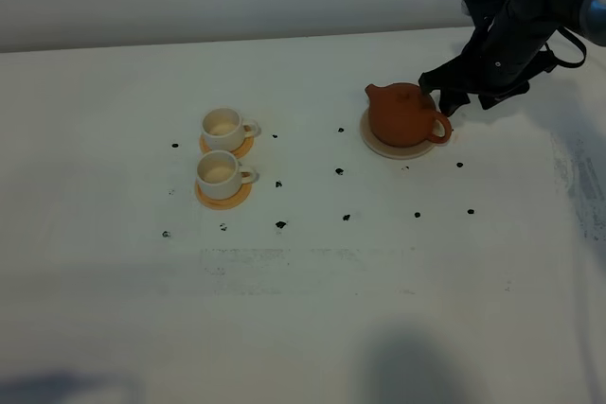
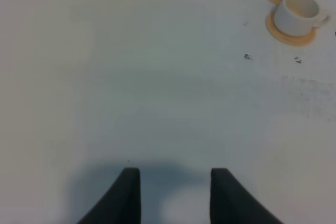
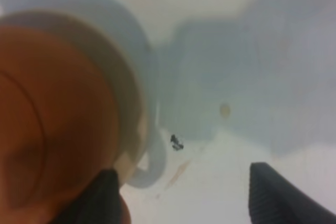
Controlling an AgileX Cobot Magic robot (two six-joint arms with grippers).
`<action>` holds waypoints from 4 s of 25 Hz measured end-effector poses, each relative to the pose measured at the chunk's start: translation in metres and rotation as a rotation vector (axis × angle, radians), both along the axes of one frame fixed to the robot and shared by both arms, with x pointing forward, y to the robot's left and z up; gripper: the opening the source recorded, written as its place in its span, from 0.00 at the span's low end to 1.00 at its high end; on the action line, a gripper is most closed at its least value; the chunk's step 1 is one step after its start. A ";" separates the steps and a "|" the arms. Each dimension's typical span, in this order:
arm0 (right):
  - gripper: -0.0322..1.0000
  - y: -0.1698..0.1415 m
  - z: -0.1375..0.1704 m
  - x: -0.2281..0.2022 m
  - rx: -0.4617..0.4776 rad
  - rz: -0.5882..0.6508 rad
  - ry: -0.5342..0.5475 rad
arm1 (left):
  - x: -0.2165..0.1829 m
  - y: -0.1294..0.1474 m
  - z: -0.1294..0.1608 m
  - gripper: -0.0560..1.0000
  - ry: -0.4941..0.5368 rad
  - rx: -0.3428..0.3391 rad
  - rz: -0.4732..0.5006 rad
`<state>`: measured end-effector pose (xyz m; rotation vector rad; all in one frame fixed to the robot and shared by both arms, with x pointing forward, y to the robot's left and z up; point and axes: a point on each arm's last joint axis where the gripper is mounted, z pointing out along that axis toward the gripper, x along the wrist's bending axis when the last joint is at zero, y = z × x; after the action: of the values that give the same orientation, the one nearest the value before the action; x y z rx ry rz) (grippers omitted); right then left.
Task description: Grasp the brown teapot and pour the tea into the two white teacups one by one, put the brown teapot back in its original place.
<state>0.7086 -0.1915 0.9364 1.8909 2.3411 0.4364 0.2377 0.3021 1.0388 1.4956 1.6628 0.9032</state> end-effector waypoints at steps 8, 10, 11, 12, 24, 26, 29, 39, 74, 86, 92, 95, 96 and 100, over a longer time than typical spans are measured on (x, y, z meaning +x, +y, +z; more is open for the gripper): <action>0.53 -0.001 -0.001 -0.004 -0.011 0.006 0.045 | 0.000 0.000 0.000 0.35 0.000 0.000 0.000; 0.53 -0.001 -0.001 -0.005 -0.012 0.007 0.053 | 0.000 0.000 0.000 0.35 0.000 0.000 0.000; 0.53 -0.001 -0.001 -0.005 -0.011 0.007 0.057 | 0.000 0.000 0.000 0.35 0.000 0.000 0.000; 0.53 -0.001 -0.001 -0.005 -0.011 0.007 0.060 | 0.000 0.000 0.000 0.35 0.000 0.000 0.000; 0.53 0.005 0.000 -0.009 0.045 0.015 0.100 | 0.000 0.000 0.000 0.35 0.000 0.000 0.000; 0.53 0.005 0.000 -0.009 0.051 0.015 0.104 | 0.000 0.000 0.000 0.35 0.000 0.000 0.000; 0.53 0.005 0.000 -0.009 0.051 0.016 0.105 | 0.000 0.000 0.000 0.35 0.000 0.000 0.000; 0.53 0.000 -0.001 -0.010 -0.022 0.043 0.107 | 0.000 0.000 0.000 0.35 0.000 0.000 0.000; 0.53 0.016 0.004 -0.017 0.008 0.069 0.133 | 0.000 0.000 0.000 0.35 0.000 0.000 0.000; 0.53 0.012 0.048 -0.025 -0.031 0.073 0.060 | 0.000 0.000 0.000 0.35 0.000 0.000 0.000; 0.53 0.033 0.049 -0.033 -0.042 0.122 0.069 | 0.000 0.000 0.000 0.35 0.000 0.000 0.000; 0.53 0.043 0.049 -0.037 -0.044 0.138 0.069 | 0.000 0.000 0.000 0.35 0.000 0.000 0.000; 0.53 0.044 0.049 -0.037 -0.045 0.139 0.069 | 0.000 0.000 0.000 0.35 0.000 0.000 0.000; 0.53 0.048 0.048 -0.038 -0.046 0.137 0.071 | 0.000 0.000 0.000 0.35 -0.001 0.000 0.000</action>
<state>0.6704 -0.1439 0.9847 1.7617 2.5137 0.3294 0.2376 0.3021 1.0388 1.4951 1.6623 0.9037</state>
